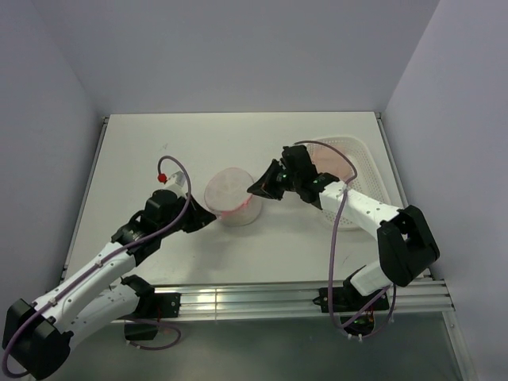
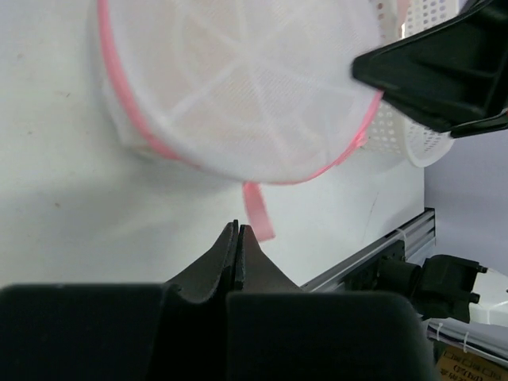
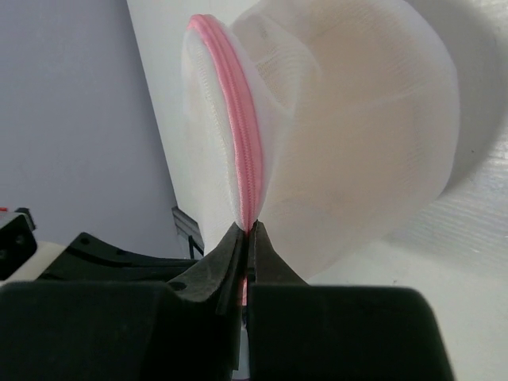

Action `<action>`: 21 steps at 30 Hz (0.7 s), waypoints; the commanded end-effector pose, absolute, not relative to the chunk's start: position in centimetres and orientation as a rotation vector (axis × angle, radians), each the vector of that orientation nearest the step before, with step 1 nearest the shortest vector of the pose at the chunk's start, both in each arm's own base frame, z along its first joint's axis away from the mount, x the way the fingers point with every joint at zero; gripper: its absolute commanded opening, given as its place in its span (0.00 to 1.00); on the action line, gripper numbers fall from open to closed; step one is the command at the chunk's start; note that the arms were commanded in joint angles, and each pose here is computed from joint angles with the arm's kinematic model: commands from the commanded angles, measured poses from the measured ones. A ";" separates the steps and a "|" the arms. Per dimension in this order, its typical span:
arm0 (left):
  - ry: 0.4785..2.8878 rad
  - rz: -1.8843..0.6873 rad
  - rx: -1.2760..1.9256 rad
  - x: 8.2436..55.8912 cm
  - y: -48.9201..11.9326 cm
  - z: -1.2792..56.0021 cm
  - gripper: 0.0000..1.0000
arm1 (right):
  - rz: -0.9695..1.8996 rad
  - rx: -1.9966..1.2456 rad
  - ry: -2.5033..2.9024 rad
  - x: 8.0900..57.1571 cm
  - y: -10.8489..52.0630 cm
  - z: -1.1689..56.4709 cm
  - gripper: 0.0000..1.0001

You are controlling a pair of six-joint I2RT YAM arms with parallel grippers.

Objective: Place the bra in the laundry bag and zip it closed

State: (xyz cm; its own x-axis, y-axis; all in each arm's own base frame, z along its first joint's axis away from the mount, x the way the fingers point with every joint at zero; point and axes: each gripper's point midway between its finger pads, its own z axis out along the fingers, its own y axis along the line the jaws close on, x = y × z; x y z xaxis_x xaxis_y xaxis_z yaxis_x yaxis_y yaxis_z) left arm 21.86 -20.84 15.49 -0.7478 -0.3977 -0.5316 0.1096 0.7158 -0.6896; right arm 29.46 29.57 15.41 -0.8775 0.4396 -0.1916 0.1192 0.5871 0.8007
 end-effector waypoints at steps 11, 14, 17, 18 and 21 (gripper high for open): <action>2.099 -1.107 -0.022 20.8 -23.0 20.8 0.00 | 1.185 0.400 2.376 31.3 29.3 18.3 0.00; 2.043 -1.170 0.096 19.8 -25.6 23.5 0.09 | 1.163 0.398 2.383 31.3 29.4 18.3 0.00; 2.044 -1.214 0.178 19.2 -28.1 23.8 0.23 | 1.163 0.397 2.388 31.3 29.5 18.2 0.00; 2.044 -1.226 0.181 19.2 -28.6 23.7 0.27 | 1.161 0.396 2.387 31.3 29.5 18.2 0.00; 2.072 -1.228 0.177 19.9 -29.9 22.3 0.34 | 1.152 0.396 2.398 31.2 29.5 17.9 0.00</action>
State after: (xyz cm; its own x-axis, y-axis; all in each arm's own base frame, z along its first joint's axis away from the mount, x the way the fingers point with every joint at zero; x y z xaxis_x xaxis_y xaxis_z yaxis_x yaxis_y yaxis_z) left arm 19.12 -28.42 21.47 -0.7593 -0.2268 -0.6100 0.4039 0.5708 -0.7149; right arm 30.49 28.97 16.38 -0.8670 0.4428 -0.2287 0.1046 0.6104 0.7852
